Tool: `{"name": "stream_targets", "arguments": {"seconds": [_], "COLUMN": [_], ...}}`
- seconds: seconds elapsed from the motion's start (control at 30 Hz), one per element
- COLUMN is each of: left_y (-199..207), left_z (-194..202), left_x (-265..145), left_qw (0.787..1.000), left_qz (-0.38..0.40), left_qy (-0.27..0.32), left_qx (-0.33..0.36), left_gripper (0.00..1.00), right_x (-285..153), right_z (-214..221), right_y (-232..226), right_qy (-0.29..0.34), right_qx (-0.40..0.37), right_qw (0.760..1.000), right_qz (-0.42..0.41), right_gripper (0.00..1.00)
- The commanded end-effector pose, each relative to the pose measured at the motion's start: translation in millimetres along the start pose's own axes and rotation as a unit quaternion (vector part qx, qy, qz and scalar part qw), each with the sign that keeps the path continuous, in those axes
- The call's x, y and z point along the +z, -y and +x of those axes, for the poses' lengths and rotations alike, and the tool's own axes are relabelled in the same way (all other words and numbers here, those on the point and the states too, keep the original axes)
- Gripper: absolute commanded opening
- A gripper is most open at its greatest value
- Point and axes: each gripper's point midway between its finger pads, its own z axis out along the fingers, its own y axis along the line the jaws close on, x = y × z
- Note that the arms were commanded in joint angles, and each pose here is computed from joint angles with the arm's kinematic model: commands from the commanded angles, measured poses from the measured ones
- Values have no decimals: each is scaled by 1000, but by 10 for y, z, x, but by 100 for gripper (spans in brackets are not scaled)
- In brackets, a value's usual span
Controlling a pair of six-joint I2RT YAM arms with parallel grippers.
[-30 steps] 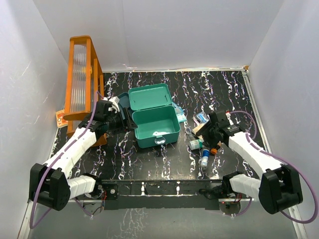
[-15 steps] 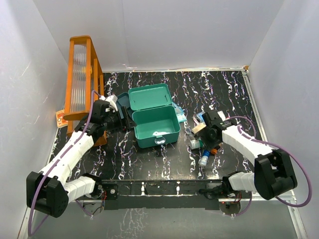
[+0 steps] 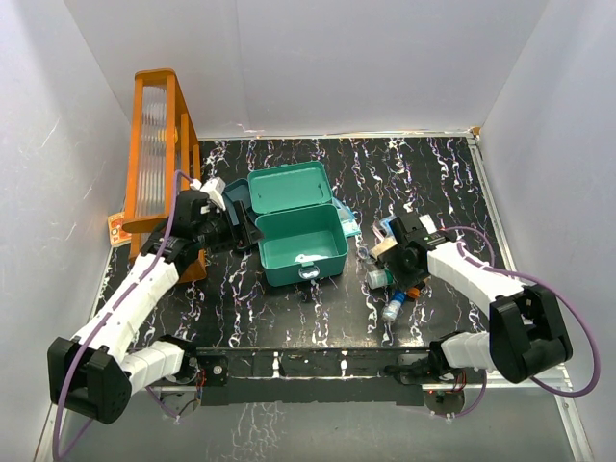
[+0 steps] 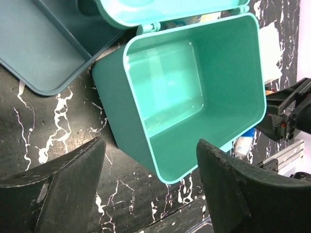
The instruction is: Organize the medicine kit
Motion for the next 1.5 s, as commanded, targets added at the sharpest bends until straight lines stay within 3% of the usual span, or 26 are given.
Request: {"name": "stream_targets", "arguments": {"seconds": [0.0, 0.2, 0.33, 0.47, 0.83, 0.93, 1.13, 1.3, 1.47], "left_y": [199, 283, 298, 310, 328, 275, 462, 348, 263], "left_z": [-269, -476, -615, -745, -943, -1097, -1434, -1406, -1606], "left_x": [-128, -119, -106, -114, 39, 41, 147, 269, 350], "left_qw": [998, 996, 994, 993, 992, 990, 988, 990, 981], "left_qz": [24, 33, 27, 16, 6, -23, -5, -34, -54], "left_qy": [45, 81, 100, 116, 122, 136, 156, 136, 177], "left_qx": [22, 23, 28, 22, 20, 33, 18, -11, -55], "left_gripper": [75, 76, 76, 77, 80, 82, 83, 84, 88], "right_x": [44, 38, 47, -87, -1003, -1274, -1796, -1972, -1995], "right_z": [-39, -59, -71, -93, -422, -496, -530, -474, -409], "right_y": [-66, -113, -81, -156, -778, -1157, -1887, -2221, -2406], "right_qy": [15, 18, 23, 25, 87, 102, 134, 148, 150], "right_qx": [12, 12, 9, -2, -95, -137, -240, -329, -388], "right_qw": [1000, 1000, 1000, 999, 982, 966, 903, 849, 815], "right_qz": [-9, -12, -9, -35, -138, -196, -329, -385, -403], "right_gripper": [56, 58, 39, 33, 38, 40, 42, 43, 46]}}
